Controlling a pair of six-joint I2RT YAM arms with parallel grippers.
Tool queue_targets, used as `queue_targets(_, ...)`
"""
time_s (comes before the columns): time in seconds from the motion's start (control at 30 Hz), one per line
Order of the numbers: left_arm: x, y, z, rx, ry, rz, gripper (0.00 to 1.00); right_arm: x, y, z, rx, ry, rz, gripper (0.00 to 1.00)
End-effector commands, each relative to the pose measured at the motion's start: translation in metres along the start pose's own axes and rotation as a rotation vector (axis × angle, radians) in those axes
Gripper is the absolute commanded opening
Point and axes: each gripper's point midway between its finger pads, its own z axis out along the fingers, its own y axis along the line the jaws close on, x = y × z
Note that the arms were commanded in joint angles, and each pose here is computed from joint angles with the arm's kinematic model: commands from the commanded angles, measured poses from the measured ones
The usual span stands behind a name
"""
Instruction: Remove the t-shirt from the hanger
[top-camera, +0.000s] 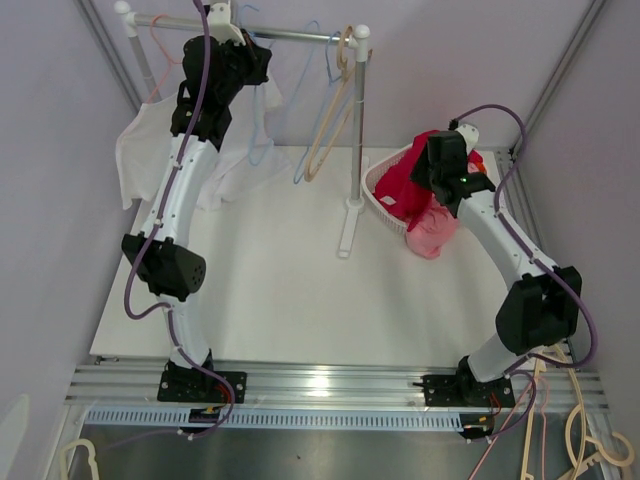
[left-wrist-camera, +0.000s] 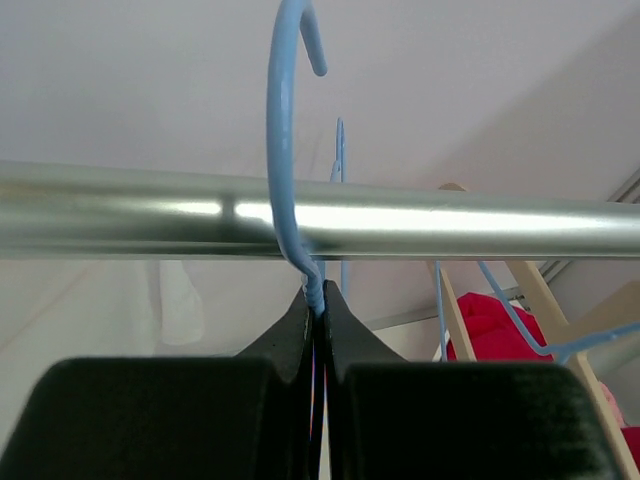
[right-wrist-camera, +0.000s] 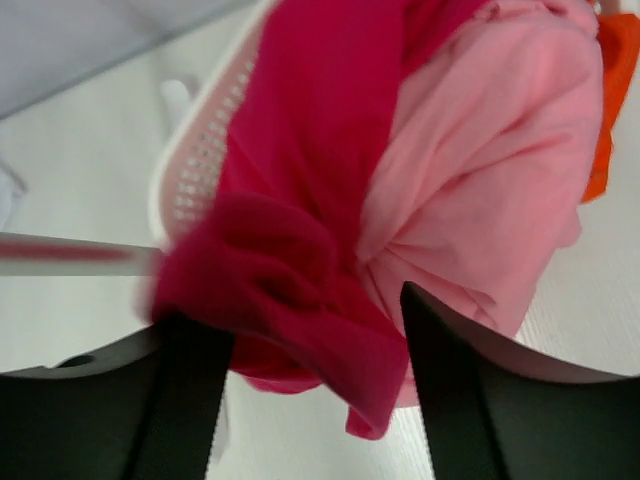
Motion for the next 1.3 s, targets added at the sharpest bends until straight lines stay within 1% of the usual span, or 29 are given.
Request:
queue_targets(0.0,-0.033,-0.019,-0.003,0.085,-0.086,-0.008,0.01,0.009,-0.015,-0.002,0.114,0.043,-0.02,0.73)
queue_targets(0.03,-0.03,-0.021,-0.003,0.098,-0.078,-0.008,0.01,0.004,-0.015,-0.004,0.112,0.012,-0.011,0.77)
queue_targets(0.07,-0.03,-0.024,-0.003,0.113,-0.075,-0.007,0.01,0.002,-0.014,-0.008,0.099,-0.005,-0.01,0.84)
queue_targets(0.1,-0.028,-0.03,-0.004,0.131,-0.065,-0.004,0.01,-0.008,-0.015,-0.018,0.083,-0.04,0.006,0.96)
queue_targets(0.13,-0.025,-0.034,-0.004,0.143,-0.059,0.008,0.01,-0.009,-0.017,-0.02,0.079,-0.054,0.013,0.99)
queue_targets(0.2,-0.017,-0.049,-0.005,0.178,-0.036,0.035,0.01,-0.017,-0.02,-0.028,0.074,-0.076,0.023,1.0)
queue_targets(0.27,-0.005,-0.06,-0.006,0.195,-0.016,0.107,0.01,-0.022,-0.02,-0.031,0.071,-0.079,0.028,0.99)
queue_targets(0.3,-0.002,-0.078,-0.007,0.222,-0.016,0.134,0.01,-0.024,-0.02,-0.033,0.066,-0.081,0.027,0.99)
queue_targets(0.33,-0.001,-0.077,-0.008,0.186,-0.023,0.191,0.01,-0.025,-0.019,-0.035,0.061,-0.081,0.029,0.99)
queue_targets(0.4,0.01,-0.095,-0.007,0.186,-0.011,0.23,0.01,-0.025,-0.017,-0.037,0.046,-0.079,0.032,1.0)
queue_targets(0.43,0.012,-0.095,-0.006,0.162,-0.011,0.269,0.01,-0.027,-0.016,-0.039,0.036,-0.083,0.036,1.0)
queue_targets(0.5,0.017,-0.105,-0.006,0.154,-0.005,0.273,0.01,-0.027,-0.014,-0.043,0.02,-0.081,0.037,0.99)
queue_targets(0.53,0.019,-0.103,-0.006,0.134,0.004,0.247,0.18,-0.029,-0.014,-0.045,0.014,-0.084,0.038,0.99)
queue_targets(0.57,0.018,-0.098,-0.006,0.099,0.004,0.21,0.45,-0.029,-0.013,-0.046,0.009,-0.084,0.039,0.99)
queue_targets(0.6,0.016,-0.089,-0.006,0.053,0.003,0.191,0.63,-0.03,-0.012,-0.047,0.002,-0.083,0.038,1.0)
queue_targets(0.63,0.017,-0.085,-0.008,0.034,0.01,0.164,0.74,-0.031,-0.011,-0.049,-0.006,-0.082,0.034,0.99)
queue_targets(0.67,0.012,-0.08,-0.01,0.017,0.004,0.151,0.79,-0.033,-0.01,-0.051,-0.012,-0.085,0.033,0.99)
queue_targets(0.7,0.004,-0.071,-0.014,-0.001,-0.003,0.134,0.88,-0.034,-0.008,-0.053,-0.021,-0.085,0.033,1.0)
queue_targets(0.73,0.001,-0.067,-0.017,-0.003,0.001,0.098,0.99,-0.036,-0.008,-0.054,-0.028,-0.087,0.025,1.0)
queue_targets(0.87,-0.022,-0.052,-0.041,0.041,0.006,0.035,0.99,-0.044,-0.007,-0.06,-0.05,-0.106,0.03,0.99)
queue_targets(0.9,-0.021,-0.046,-0.046,0.044,0.021,0.041,0.99,-0.046,-0.005,-0.06,-0.06,-0.109,0.028,1.0)
queue_targets(0.93,-0.033,-0.046,-0.06,0.044,0.0,0.072,0.99,-0.05,-0.003,-0.062,-0.07,-0.113,0.029,1.0)
queue_targets(0.97,-0.029,-0.041,-0.065,0.034,0.013,0.085,1.0,-0.052,-0.002,-0.063,-0.073,-0.117,0.026,0.99)
queue_targets(1.0,-0.04,-0.038,-0.074,0.037,-0.016,0.106,1.0,-0.052,-0.002,-0.062,-0.072,-0.112,0.021,0.99)
queue_targets(1.03,-0.036,-0.044,-0.088,0.089,0.0,0.105,0.99,-0.056,0.0,-0.064,-0.078,-0.12,0.021,0.99)
queue_targets(1.13,-0.048,-0.034,-0.115,0.109,-0.013,0.086,0.99,-0.06,0.003,-0.065,-0.095,-0.127,0.02,0.99)
queue_targets(1.17,-0.05,-0.025,-0.121,0.103,-0.013,0.083,0.99,-0.059,0.004,-0.065,-0.104,-0.123,0.02,0.99)
queue_targets(1.23,-0.046,-0.033,-0.13,0.187,0.004,0.092,1.0,-0.059,0.005,-0.064,-0.109,-0.122,0.02,1.0)
queue_targets(1.27,-0.048,-0.031,-0.135,0.186,0.005,0.099,0.99,-0.058,0.006,-0.063,-0.111,-0.121,0.02,0.99)
